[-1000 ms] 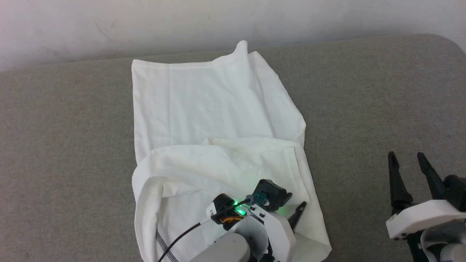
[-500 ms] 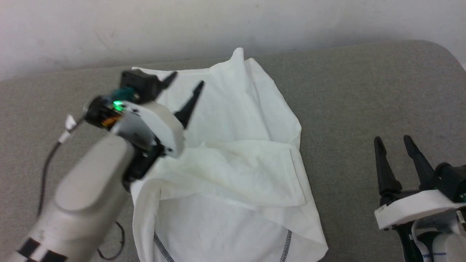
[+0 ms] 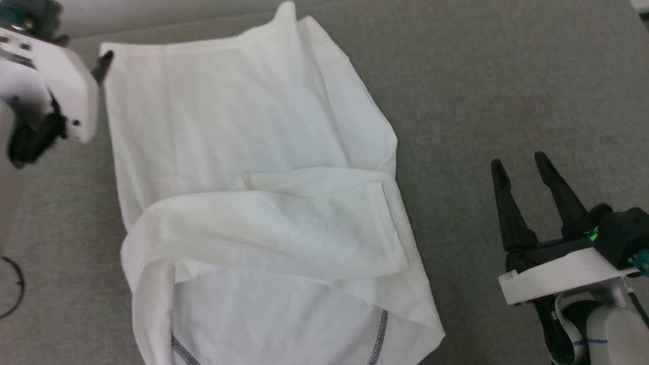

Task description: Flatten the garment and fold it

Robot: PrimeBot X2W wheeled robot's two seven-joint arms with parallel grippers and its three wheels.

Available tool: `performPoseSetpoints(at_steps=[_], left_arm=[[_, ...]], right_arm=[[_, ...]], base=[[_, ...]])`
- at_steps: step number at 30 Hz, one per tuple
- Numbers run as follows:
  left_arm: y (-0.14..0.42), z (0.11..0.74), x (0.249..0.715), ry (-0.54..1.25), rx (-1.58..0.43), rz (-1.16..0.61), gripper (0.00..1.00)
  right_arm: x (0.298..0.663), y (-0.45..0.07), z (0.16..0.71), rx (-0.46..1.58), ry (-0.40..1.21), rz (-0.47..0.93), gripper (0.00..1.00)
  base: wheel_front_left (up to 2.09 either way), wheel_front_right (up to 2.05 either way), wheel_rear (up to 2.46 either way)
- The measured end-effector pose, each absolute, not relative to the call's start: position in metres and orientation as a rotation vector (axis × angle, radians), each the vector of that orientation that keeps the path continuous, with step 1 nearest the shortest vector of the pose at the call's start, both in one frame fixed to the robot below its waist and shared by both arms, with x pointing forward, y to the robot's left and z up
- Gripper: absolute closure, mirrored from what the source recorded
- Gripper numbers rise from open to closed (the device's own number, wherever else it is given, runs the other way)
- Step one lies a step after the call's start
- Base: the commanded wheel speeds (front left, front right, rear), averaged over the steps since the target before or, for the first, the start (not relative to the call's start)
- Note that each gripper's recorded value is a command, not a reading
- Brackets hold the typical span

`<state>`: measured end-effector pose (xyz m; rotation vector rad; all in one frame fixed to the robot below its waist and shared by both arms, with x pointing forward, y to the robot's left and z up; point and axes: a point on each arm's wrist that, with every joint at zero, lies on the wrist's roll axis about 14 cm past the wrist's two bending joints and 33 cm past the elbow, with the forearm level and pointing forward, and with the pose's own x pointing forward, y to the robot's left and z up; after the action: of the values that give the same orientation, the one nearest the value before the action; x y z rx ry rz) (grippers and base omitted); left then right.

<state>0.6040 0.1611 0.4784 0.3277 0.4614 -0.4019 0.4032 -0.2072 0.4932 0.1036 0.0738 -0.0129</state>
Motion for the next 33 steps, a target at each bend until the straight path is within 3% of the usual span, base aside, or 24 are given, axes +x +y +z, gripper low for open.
performPoseSetpoints(at_steps=[12, 26, 27, 28, 33], left_arm=[[0.179, 0.39, 0.639, 0.71, 0.288, -0.366, 0.0], [0.179, 0.362, 0.655, 0.756, 0.134, -0.352, 0.0], [0.179, 0.36, 0.654, 0.764, 0.127, -0.353, 0.6], [0.179, 0.36, 0.653, 0.773, 0.122, -0.355, 1.0], [0.185, 0.366, 0.654, 0.729, 0.117, -0.344, 1.0]], right_arm=[[0.402, -0.231, 0.439, 0.081, 0.222, -0.091, 0.0], [0.394, -0.248, 0.4, 0.062, 0.333, -0.147, 0.0], [0.395, -0.248, 0.399, 0.06, 0.335, -0.146, 0.0], [0.396, -0.247, 0.398, 0.056, 0.337, -0.143, 0.0], [0.406, -0.241, 0.402, 0.051, 0.324, -0.119, 0.0]], base=[[0.0, 0.0, 0.0], [0.0, 0.0, 0.0], [0.0, 0.0, 0.0], [0.0, 0.0, 0.0], [0.0, 0.0, 0.0]])
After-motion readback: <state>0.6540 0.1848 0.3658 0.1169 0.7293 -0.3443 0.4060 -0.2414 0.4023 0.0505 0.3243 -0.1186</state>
